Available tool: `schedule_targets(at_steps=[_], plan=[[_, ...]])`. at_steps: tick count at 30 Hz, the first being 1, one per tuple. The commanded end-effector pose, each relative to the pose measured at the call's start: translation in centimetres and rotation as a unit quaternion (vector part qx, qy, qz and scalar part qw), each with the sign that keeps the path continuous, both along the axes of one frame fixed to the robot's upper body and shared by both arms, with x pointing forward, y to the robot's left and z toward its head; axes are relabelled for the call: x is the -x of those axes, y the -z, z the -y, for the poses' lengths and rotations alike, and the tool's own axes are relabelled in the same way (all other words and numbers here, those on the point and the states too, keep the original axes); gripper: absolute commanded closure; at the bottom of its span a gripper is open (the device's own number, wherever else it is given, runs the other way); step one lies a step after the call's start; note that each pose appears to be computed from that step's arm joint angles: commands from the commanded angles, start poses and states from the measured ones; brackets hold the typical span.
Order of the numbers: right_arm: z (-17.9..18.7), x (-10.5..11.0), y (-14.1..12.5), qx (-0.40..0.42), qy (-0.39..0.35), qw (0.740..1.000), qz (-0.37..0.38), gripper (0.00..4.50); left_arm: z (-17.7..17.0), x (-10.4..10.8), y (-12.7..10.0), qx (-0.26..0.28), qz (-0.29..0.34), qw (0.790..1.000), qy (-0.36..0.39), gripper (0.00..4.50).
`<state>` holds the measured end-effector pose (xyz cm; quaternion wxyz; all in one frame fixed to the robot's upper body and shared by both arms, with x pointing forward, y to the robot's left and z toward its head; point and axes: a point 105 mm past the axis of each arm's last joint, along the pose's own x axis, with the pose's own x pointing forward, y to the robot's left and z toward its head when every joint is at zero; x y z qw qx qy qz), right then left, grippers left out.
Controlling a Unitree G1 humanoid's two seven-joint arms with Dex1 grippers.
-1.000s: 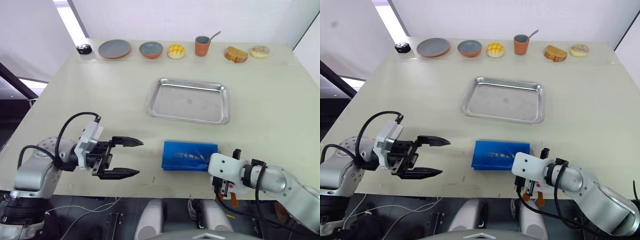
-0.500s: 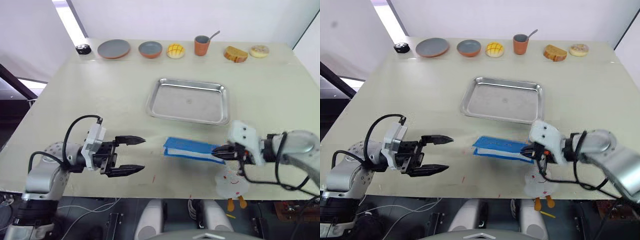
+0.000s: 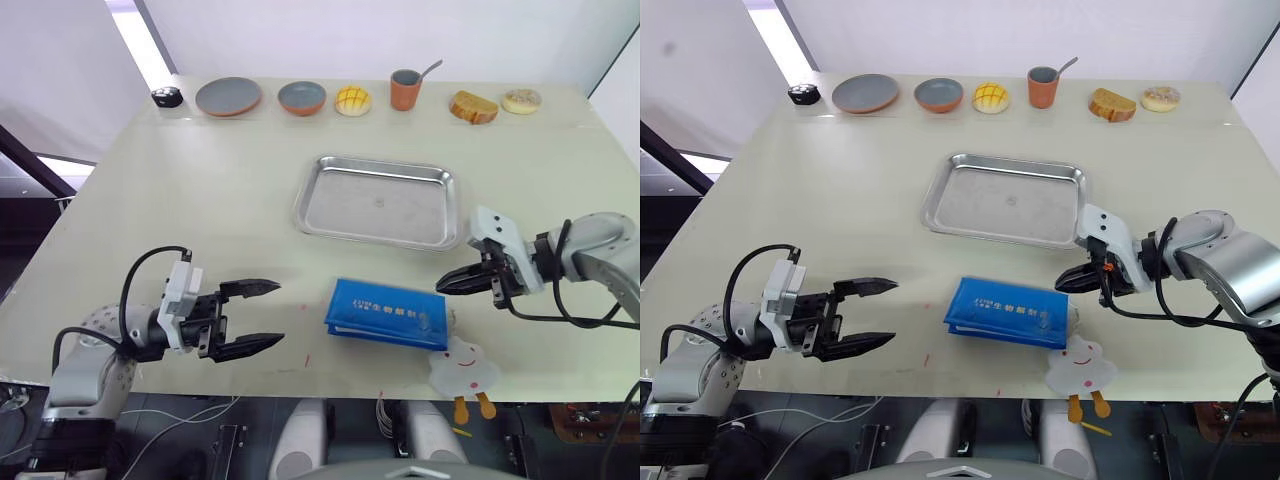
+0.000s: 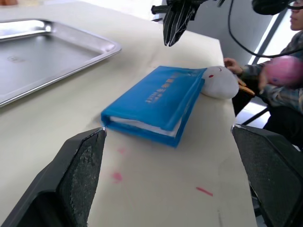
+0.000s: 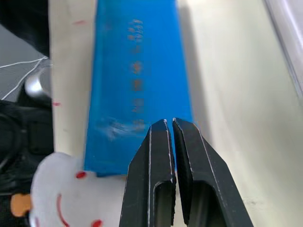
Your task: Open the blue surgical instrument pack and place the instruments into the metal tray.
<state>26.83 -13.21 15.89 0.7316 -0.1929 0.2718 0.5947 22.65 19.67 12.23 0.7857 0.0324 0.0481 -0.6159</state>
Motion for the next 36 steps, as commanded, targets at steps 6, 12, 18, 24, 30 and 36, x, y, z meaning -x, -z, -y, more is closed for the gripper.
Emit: schedule_targets(at_steps=[6, 12, 18, 24, 30, 36], plan=[[-2.3, 4.4, -0.9, -0.028, -0.056, 0.997, 0.039, 2.54, -0.2, 0.4, -0.5, -0.006, 0.017, 1.000, 0.007, 0.00], [-2.7, 4.7, 0.2, 0.015, -0.008, 0.993, 0.120, 0.03, -0.4, 0.3, -0.6, -0.014, 0.015, 1.000, 0.024, 0.00], [-2.6, 4.6, 1.8, 0.026, 0.059, 0.982, 0.177, 0.03, -0.4, 0.3, -0.6, -0.016, 0.010, 0.999, 0.037, 0.00], [-2.5, 5.3, 3.6, 0.038, 0.087, 0.977, 0.192, 0.03, 0.0, -0.3, -1.0, -0.020, 0.010, 0.998, 0.054, 0.00], [-2.5, 5.3, 4.1, 0.047, 0.094, 0.973, 0.206, 0.03, 0.2, -0.7, -1.3, -0.023, 0.010, 0.998, 0.060, 0.00], [-2.7, 5.2, 4.3, 0.049, 0.097, 0.971, 0.213, 0.53, 0.3, -0.8, -1.6, -0.026, 0.011, 0.998, 0.063, 0.00]])
